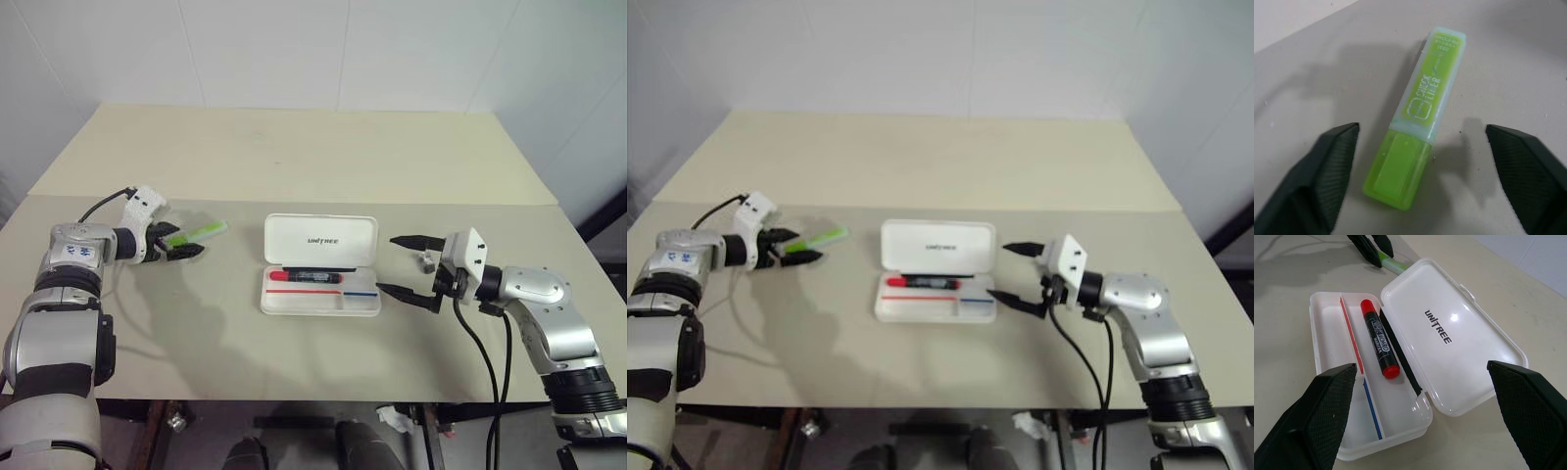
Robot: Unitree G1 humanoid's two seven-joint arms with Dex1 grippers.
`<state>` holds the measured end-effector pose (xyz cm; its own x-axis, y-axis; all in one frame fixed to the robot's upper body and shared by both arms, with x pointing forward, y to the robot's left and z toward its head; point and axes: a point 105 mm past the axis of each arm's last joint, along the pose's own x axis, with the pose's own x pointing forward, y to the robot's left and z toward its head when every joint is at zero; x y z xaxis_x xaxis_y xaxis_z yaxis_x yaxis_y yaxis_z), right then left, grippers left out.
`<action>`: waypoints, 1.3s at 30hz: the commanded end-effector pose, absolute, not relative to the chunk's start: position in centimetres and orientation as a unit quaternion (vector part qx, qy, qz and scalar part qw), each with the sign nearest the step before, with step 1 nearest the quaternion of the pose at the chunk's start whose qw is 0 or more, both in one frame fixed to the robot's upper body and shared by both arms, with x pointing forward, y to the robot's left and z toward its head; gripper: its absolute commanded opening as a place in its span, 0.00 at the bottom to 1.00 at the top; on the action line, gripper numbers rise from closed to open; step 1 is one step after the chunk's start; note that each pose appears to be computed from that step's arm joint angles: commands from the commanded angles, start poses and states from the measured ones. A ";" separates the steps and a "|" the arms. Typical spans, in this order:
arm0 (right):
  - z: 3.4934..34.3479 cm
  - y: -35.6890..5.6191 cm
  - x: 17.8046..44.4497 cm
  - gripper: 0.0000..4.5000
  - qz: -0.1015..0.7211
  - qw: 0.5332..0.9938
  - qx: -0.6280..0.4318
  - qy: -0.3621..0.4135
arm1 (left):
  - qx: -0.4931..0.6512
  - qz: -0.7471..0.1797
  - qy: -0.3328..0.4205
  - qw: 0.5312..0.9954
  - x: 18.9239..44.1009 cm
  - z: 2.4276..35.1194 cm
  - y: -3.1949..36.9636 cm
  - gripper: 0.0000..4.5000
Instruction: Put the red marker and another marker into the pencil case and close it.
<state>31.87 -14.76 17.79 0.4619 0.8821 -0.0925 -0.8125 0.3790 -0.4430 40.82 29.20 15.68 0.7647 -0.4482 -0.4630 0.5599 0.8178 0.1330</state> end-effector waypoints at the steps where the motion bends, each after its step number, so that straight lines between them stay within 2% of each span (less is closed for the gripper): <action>1: 19.5 -15.1 31.7 1.00 0.501 0.827 -0.229 -0.108 | 0.094 -0.259 0.199 0.941 40.8 16.2 29.6 0.71; 7: 19.5 -15.0 31.9 1.00 0.499 0.828 -0.230 -0.110 | 0.090 -0.260 0.199 0.941 40.9 16.0 29.4 0.27; 8: 19.5 -15.0 31.9 1.00 0.499 0.828 -0.230 -0.110 | 0.090 -0.262 0.198 0.940 40.9 16.0 29.3 0.24; 14: 19.6 -15.0 31.9 1.00 0.499 0.828 -0.229 -0.112 | 0.124 -0.275 0.185 0.935 41.1 17.1 29.0 0.24; 21: 19.9 -15.6 31.9 1.00 0.498 0.828 -0.230 -0.114 | 0.211 -0.369 0.093 0.900 41.2 22.7 25.9 0.24; 25: 20.0 -16.0 32.0 1.00 0.496 0.828 -0.236 -0.114 | 0.244 -0.443 0.065 0.860 39.9 25.0 23.9 0.24; 30: 20.0 -16.2 32.2 1.00 0.494 0.828 -0.237 -0.117 | 0.270 -0.507 0.052 0.817 37.8 26.4 22.1 0.24; 36: 20.0 -16.9 32.3 1.00 0.489 0.831 -0.240 -0.115 | 0.282 -0.586 0.067 0.757 35.3 26.3 18.0 0.24; 39: 20.0 -17.7 32.1 1.00 0.480 0.835 -0.247 -0.110 | 0.285 -0.625 0.071 0.723 34.0 25.8 14.7 0.24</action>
